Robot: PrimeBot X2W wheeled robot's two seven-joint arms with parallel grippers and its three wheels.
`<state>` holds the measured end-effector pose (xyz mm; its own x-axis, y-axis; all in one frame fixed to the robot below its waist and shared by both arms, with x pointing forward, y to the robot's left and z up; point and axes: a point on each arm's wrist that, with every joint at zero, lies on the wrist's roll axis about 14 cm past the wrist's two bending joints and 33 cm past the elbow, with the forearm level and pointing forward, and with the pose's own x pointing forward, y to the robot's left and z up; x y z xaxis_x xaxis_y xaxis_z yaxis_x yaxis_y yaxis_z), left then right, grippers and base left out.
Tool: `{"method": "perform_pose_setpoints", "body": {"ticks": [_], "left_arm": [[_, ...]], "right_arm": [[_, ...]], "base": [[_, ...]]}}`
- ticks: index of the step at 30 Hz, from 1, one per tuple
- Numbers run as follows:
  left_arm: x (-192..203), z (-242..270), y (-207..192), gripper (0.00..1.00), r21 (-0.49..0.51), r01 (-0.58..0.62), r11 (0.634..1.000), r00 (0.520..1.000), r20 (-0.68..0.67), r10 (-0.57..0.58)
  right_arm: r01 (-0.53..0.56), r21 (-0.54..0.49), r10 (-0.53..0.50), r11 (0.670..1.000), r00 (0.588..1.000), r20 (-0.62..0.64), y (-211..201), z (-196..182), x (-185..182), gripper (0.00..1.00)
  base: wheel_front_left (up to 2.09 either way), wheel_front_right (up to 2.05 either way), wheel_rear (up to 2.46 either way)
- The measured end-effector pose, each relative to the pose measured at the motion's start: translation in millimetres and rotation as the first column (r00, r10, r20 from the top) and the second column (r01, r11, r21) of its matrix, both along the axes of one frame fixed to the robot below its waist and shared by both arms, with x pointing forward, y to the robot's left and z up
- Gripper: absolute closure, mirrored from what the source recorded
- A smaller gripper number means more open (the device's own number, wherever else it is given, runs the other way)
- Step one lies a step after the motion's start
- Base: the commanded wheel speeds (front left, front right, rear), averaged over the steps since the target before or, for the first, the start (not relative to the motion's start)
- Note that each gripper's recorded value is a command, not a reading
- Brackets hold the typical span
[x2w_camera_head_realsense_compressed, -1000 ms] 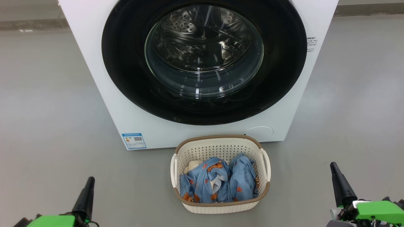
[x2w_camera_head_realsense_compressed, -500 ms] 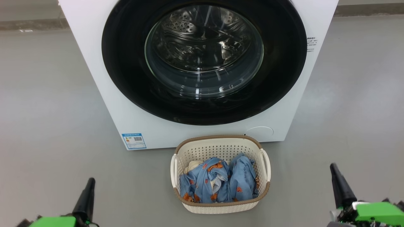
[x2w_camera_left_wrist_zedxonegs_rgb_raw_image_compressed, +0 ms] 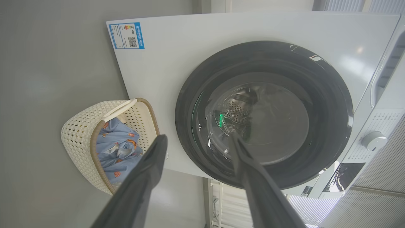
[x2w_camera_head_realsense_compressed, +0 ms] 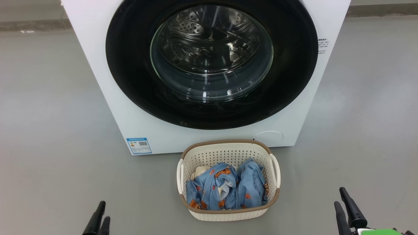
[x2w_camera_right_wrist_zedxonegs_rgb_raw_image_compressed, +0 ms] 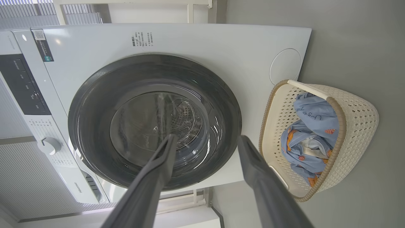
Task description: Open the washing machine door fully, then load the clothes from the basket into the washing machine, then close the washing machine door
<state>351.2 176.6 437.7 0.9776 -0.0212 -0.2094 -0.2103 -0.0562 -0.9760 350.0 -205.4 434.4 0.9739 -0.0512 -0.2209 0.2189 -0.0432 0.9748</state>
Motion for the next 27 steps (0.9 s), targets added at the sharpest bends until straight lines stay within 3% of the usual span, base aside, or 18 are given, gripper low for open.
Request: {"method": "perform_pose_setpoints", "body": {"ticks": [15,27], "left_arm": [[3,8,5,0.0,0.138,0.007,0.99,1.0,0.023,-0.01],[4,12,8,0.0,0.305,0.022,0.952,0.999,0.03,-0.033]], "right_arm": [[-0.026,-0.135,0.025,0.991,1.0,-0.006,2,2,2,0.0],[-0.084,-0.318,0.082,0.944,0.996,-0.02,4,5,5,0.0]], "base": [[0.0,0.0,0.0],[0.0,0.0,0.0]]}}
